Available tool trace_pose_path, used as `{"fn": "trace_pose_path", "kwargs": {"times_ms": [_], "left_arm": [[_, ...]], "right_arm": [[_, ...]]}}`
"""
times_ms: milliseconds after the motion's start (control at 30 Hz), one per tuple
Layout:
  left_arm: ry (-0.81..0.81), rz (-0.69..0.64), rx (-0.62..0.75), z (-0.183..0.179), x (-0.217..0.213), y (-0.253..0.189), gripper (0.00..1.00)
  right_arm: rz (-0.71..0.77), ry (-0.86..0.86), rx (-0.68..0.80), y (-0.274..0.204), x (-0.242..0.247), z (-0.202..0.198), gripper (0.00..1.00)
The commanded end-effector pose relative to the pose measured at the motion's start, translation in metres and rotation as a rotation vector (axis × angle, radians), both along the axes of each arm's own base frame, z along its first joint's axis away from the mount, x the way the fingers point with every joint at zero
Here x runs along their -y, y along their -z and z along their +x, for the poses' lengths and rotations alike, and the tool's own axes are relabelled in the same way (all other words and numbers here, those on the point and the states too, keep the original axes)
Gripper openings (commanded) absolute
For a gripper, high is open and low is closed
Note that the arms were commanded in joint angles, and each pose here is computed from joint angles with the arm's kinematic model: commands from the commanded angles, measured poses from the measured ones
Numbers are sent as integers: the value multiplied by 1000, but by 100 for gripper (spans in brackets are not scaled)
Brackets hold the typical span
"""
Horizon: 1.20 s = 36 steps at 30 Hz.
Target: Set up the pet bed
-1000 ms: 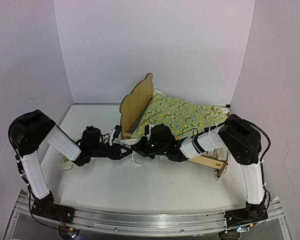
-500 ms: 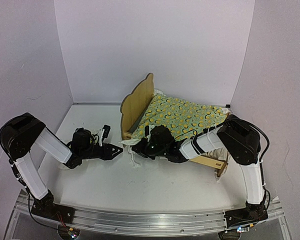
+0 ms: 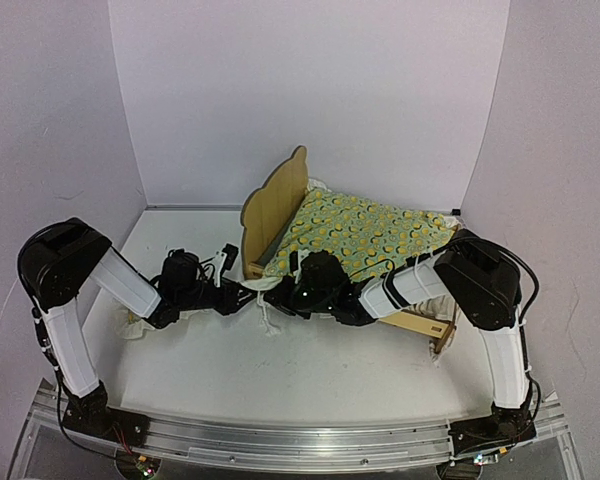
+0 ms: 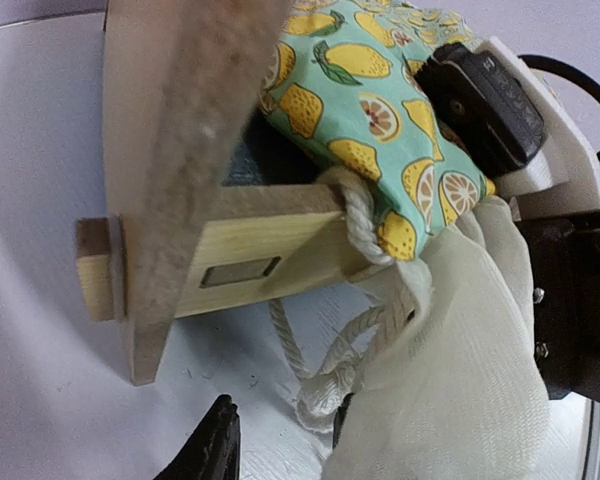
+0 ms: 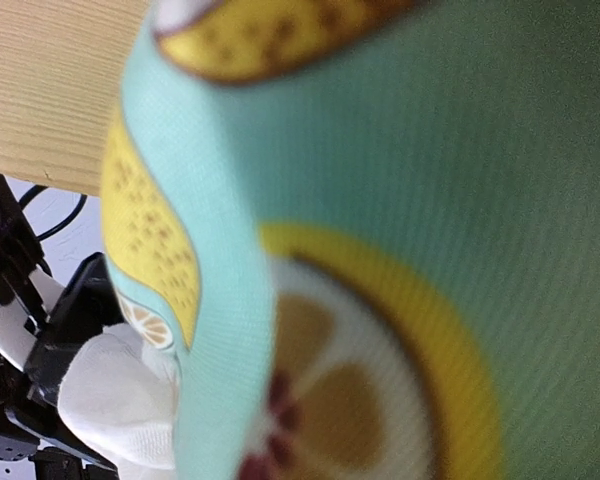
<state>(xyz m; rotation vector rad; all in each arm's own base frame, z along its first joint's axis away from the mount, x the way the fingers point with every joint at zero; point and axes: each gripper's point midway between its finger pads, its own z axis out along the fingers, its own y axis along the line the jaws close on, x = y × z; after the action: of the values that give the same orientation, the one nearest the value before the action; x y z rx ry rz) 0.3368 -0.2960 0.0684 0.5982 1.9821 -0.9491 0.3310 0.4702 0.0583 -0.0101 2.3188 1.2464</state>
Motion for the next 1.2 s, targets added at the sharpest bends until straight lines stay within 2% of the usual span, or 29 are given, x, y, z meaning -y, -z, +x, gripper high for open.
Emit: {"fn": "trace_pose_path", "kwargs": {"times_ms": [0,167,400,500,633,833,967,1167], "left_arm": [[90,-12,66,-2,18,-8,32],[116,-1,85,-4,22,-7,33],[94,7,92,4,23,-7,43],[90,15,93,8,24,-6,43],[88,16,88,-1,17,-10,38],[-3,32,96,-7,-11,-17,43],[-72,42,92,5,-22,-15,47],[-54,26,40,30,-1,-1,43]], "right_arm": [[47,53,79,-30,0,21,0],[52,53,85,-34,-1,22,0],[58,46,77,-34,-2,20,0],[61,44,81,-37,-2,20,0],[59,48,90,-39,-1,21,0],[58,45,86,-37,-1,21,0],[63,39,85,-38,-4,21,0],[65,41,88,-41,-3,20,0]]}}
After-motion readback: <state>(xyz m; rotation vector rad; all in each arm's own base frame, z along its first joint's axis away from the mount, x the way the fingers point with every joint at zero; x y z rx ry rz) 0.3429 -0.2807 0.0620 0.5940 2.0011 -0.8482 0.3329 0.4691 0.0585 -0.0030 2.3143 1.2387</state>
